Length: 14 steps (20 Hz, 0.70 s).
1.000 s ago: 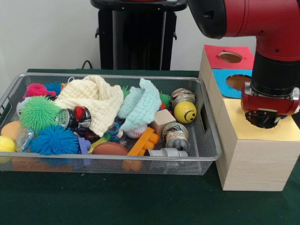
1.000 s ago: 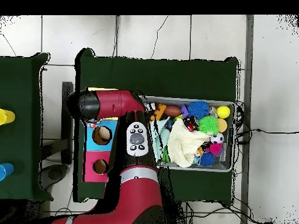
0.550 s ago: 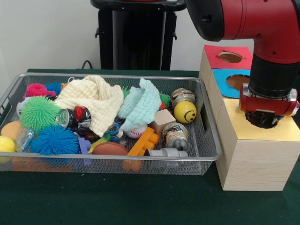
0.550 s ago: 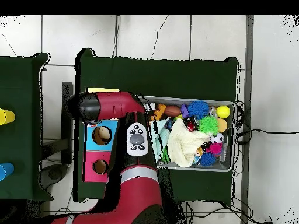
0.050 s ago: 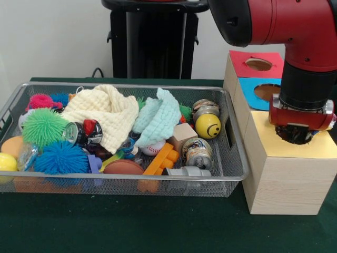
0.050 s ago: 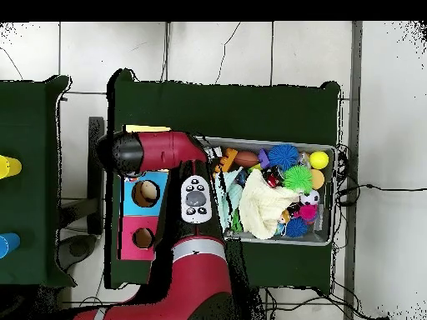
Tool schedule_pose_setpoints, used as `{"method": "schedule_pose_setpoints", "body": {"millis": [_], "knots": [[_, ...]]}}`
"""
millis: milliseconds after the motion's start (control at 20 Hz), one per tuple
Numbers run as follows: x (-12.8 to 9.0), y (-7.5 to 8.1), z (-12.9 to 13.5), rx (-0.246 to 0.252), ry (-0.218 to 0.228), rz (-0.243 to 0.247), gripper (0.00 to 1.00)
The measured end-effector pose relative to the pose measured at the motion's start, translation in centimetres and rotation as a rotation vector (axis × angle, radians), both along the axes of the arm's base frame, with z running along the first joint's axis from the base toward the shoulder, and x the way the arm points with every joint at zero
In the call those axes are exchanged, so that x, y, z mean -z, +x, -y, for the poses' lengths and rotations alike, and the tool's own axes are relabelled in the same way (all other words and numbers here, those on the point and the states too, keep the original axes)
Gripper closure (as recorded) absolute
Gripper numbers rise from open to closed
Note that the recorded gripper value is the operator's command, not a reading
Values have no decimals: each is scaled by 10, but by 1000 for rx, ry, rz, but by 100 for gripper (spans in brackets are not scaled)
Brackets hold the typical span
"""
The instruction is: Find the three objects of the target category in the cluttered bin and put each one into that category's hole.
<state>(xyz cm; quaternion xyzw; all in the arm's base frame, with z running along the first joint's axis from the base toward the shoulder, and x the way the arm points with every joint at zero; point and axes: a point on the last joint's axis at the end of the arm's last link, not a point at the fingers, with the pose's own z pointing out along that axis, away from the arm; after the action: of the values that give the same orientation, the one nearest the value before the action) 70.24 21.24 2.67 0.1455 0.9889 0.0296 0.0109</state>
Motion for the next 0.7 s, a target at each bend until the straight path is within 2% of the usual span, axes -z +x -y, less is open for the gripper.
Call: {"method": "schedule_pose_setpoints", "body": {"millis": [100,150,700], "knots": [[0,0,0,0,0,0,100],[1,0,0,-1,-1,1,0],[8,2,7,-9,-13,30,0]]}}
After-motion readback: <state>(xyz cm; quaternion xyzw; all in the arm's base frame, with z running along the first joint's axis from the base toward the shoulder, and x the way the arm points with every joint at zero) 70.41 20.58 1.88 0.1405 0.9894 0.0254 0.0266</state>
